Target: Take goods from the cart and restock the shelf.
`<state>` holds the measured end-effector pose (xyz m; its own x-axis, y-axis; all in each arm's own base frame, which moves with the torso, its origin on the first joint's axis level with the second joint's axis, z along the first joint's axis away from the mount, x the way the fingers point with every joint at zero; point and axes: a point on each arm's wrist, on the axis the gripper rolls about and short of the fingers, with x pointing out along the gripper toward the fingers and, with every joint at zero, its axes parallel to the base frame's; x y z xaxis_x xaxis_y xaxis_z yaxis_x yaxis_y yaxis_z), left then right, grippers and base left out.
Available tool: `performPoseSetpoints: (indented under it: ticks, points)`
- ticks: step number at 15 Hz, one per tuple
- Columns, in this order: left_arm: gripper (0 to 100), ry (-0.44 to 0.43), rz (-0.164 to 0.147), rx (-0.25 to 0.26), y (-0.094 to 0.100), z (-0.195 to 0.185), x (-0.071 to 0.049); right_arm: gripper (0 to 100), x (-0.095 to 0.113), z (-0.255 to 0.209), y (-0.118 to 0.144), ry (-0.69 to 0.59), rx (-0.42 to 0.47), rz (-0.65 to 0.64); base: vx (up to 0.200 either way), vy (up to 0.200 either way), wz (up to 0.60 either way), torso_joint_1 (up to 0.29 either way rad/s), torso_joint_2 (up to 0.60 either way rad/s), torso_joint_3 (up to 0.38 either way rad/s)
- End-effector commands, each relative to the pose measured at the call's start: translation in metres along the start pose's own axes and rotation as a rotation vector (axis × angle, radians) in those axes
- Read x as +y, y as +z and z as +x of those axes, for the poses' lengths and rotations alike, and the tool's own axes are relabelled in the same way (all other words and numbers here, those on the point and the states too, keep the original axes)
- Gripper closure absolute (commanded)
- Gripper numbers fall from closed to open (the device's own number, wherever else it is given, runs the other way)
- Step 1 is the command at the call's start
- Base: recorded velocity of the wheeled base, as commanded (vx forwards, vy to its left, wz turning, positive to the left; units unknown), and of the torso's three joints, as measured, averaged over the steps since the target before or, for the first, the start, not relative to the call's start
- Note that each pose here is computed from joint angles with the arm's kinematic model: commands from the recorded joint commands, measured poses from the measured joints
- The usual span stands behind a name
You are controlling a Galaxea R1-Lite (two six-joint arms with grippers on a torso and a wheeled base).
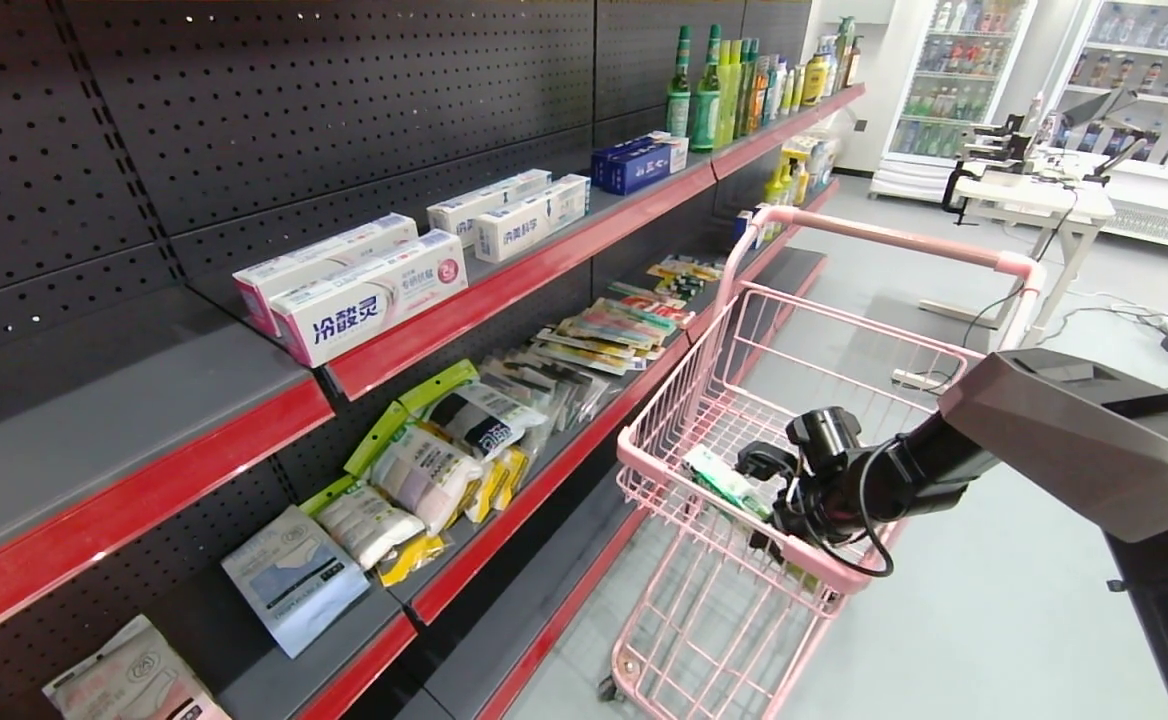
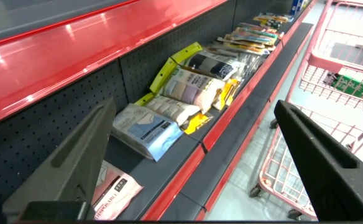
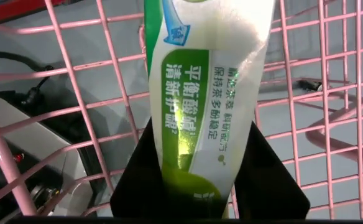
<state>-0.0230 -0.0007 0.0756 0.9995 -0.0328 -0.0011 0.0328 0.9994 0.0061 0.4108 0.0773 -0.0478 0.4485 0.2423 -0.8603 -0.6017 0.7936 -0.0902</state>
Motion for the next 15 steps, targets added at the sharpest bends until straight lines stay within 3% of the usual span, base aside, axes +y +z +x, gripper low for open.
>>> performPoseSetpoints:
  ticks: [1,5,12,15]
  points:
    - [0,0.001,0.000,0.000,0.000,0.000,0.000,100,0.001,0.001,-0.001,0.008,0.004,-0.001,0.000,0.000,0.00,0.000,0.00,0.000]
    - [0,0.001,0.000,0.000,0.000,0.000,0.000,100,0.002,-0.018,0.017,-0.026,-0.047,0.037,0.000,0.000,0.00,0.000,0.00,0.000]
    - [0,0.001,0.000,0.000,0.000,0.000,0.000,100,-0.005,-0.026,0.019,-0.045,-0.067,0.062,0.000,0.000,0.00,0.000,0.00,0.000]
    - [0,-0.001,0.000,0.000,0.000,0.000,0.000,100,-0.015,-0.068,0.036,-0.088,-0.162,0.168,0.000,0.000,0.00,0.000,0.00,0.000]
